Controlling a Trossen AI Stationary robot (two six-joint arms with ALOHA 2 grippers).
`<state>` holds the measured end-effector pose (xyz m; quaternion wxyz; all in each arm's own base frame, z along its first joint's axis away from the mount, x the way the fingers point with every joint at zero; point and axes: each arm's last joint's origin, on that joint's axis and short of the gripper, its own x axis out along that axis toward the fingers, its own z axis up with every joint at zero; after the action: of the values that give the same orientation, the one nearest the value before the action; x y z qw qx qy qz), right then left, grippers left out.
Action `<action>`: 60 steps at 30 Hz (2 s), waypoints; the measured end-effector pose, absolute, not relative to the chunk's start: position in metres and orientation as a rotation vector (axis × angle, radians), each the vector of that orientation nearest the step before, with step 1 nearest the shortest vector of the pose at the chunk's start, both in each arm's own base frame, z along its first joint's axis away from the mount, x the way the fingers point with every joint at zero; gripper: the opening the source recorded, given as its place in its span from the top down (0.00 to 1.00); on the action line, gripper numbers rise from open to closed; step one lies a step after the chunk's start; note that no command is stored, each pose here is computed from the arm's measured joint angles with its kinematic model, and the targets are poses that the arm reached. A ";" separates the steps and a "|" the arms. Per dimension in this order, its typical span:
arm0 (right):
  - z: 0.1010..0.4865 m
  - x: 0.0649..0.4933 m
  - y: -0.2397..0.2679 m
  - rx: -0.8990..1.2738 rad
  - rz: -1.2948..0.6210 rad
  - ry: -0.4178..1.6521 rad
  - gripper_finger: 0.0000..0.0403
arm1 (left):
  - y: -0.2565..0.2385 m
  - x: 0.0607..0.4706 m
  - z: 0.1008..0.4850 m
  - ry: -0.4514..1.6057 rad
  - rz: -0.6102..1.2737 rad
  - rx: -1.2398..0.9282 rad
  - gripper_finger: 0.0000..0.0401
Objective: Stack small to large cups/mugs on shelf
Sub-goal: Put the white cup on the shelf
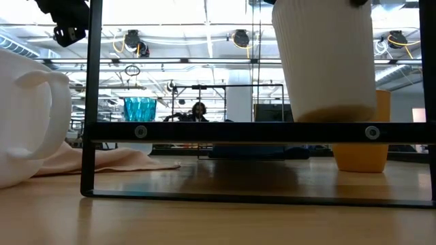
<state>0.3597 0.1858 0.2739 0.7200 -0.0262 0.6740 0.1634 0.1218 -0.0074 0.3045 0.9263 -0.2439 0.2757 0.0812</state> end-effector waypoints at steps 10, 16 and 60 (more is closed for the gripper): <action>0.270 0.360 0.184 -0.026 0.387 1.508 1.00 | -0.007 0.122 0.304 0.567 0.162 -0.500 0.92; 0.263 0.358 0.183 -0.008 0.363 1.535 1.00 | -0.008 0.122 0.304 0.567 0.161 -0.501 0.92; 0.255 0.358 0.178 -0.026 0.231 1.554 1.00 | -0.008 0.122 0.304 0.568 0.160 -0.500 0.92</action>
<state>0.3581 0.1783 0.2552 0.7068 -0.0116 0.6997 0.1038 0.1218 -0.0076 0.3045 0.9262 -0.2439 0.2767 0.0778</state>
